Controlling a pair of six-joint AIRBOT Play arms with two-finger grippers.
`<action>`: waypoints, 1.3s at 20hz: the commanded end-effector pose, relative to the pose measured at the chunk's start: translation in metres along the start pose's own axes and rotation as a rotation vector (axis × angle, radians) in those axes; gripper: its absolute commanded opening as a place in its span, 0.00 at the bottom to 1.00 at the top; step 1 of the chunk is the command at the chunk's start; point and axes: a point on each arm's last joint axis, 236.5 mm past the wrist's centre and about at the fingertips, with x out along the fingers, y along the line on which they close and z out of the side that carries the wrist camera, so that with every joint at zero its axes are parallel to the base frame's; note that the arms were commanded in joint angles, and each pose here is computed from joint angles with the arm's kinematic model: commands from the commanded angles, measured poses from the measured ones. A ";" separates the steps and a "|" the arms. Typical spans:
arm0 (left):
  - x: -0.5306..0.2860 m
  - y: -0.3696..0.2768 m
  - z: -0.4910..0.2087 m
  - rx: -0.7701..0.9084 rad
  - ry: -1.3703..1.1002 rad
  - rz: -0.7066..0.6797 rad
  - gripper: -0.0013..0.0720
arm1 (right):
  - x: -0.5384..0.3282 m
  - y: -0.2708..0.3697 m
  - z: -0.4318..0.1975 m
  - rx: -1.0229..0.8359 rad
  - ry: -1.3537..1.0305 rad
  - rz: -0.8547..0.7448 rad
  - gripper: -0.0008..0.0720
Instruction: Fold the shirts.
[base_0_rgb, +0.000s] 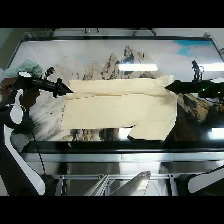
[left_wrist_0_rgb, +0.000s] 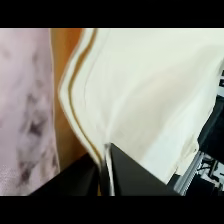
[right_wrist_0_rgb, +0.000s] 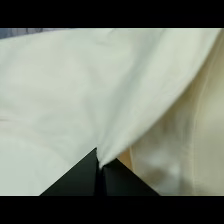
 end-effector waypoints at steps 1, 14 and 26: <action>-0.007 0.003 -0.004 -0.016 0.030 0.048 0.41 | -0.007 0.005 -0.007 0.031 0.029 0.030 0.26; -0.085 0.019 -0.123 -0.188 0.077 0.163 0.41 | -0.129 -0.020 -0.180 0.476 0.301 -0.184 0.59; -0.038 0.050 -0.162 -0.294 0.070 0.176 0.42 | -0.027 0.059 -0.219 0.510 0.252 -0.064 0.31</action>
